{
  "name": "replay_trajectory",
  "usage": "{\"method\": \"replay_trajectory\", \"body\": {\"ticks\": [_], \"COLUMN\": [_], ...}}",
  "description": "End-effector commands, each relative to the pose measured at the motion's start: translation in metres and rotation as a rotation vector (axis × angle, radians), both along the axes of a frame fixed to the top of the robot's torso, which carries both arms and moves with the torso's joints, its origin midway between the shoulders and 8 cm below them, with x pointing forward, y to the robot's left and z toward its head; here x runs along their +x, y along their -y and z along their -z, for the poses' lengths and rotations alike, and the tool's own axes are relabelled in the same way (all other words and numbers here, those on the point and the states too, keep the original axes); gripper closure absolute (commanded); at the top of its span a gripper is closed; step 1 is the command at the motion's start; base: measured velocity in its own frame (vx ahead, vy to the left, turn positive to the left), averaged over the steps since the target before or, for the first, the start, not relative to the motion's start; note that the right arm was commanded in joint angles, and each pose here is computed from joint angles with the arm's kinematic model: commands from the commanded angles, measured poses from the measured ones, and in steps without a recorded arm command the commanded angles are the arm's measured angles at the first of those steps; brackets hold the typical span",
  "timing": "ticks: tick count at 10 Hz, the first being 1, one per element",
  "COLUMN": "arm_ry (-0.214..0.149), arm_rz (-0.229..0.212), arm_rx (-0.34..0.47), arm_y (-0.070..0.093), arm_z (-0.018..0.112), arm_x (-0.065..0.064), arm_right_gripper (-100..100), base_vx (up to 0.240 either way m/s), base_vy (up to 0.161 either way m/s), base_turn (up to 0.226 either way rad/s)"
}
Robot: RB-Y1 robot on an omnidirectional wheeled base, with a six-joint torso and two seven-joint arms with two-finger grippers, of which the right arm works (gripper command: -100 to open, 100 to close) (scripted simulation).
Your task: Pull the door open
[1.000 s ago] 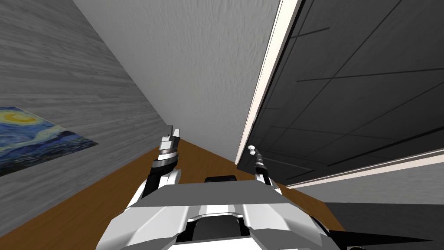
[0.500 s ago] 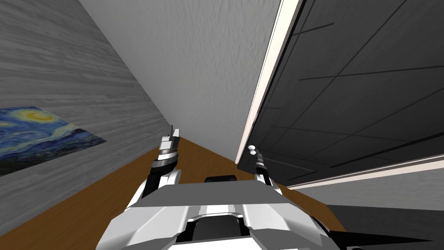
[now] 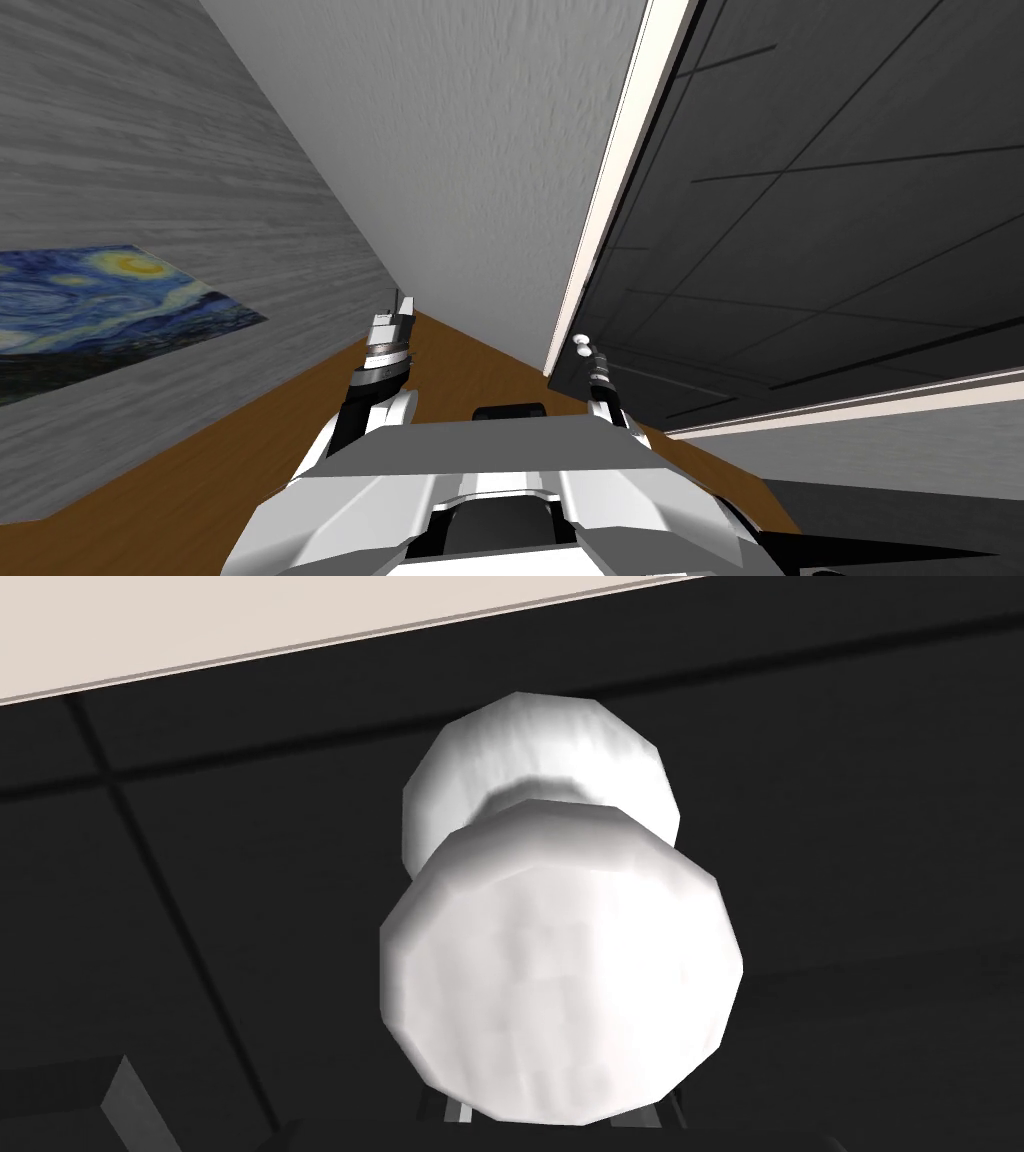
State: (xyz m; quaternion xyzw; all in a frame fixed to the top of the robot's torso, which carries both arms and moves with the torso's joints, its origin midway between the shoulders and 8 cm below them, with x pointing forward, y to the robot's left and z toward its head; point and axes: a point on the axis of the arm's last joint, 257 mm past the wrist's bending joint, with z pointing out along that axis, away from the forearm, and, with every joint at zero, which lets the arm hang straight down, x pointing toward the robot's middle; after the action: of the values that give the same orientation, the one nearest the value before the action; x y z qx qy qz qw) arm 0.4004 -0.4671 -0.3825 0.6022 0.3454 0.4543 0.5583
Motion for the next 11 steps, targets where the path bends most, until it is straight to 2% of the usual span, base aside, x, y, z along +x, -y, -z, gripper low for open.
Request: {"method": "replay_trajectory", "body": {"ticks": [1, 3, 5, 6, 7, 8, 9, 11], "arm_ry": [0.047, 0.065, 0.059, 0.083, 0.083, 0.1, 0.101, 0.079], "arm_rz": [-0.019, -0.016, -0.014, -0.012, -0.012, -0.008, -0.008, 0.0], "arm_rx": [0.057, 0.106, 0.107, 0.155, 0.155, 0.2, 0.203, 0.207], "arm_y": [-0.0135, -0.0122, -0.0119, -0.0108, -0.0108, -0.0095, -0.0095, -0.0083], "arm_z": [-0.0068, -0.0065, -0.0041, -0.0063, -0.0063, -0.006, -0.006, 0.0032], "arm_x": [0.0115, 0.0115, 0.0102, 0.0115, 0.0115, 0.0115, 0.0115, 0.0062], "arm_right_gripper": [100, 100, 100, 100, 100, 100, 100, 100], "base_vx": [-0.026, -0.047, -0.009, -0.014, -0.026, -0.046, -0.035, -0.007], "base_vy": [-0.013, -0.016, 0.005, -0.008, -0.014, -0.004, 0.002, -0.001], "base_turn": [0.064, 0.063, -0.002, 0.058, 0.031, 0.061, 0.036, 0.012]}}
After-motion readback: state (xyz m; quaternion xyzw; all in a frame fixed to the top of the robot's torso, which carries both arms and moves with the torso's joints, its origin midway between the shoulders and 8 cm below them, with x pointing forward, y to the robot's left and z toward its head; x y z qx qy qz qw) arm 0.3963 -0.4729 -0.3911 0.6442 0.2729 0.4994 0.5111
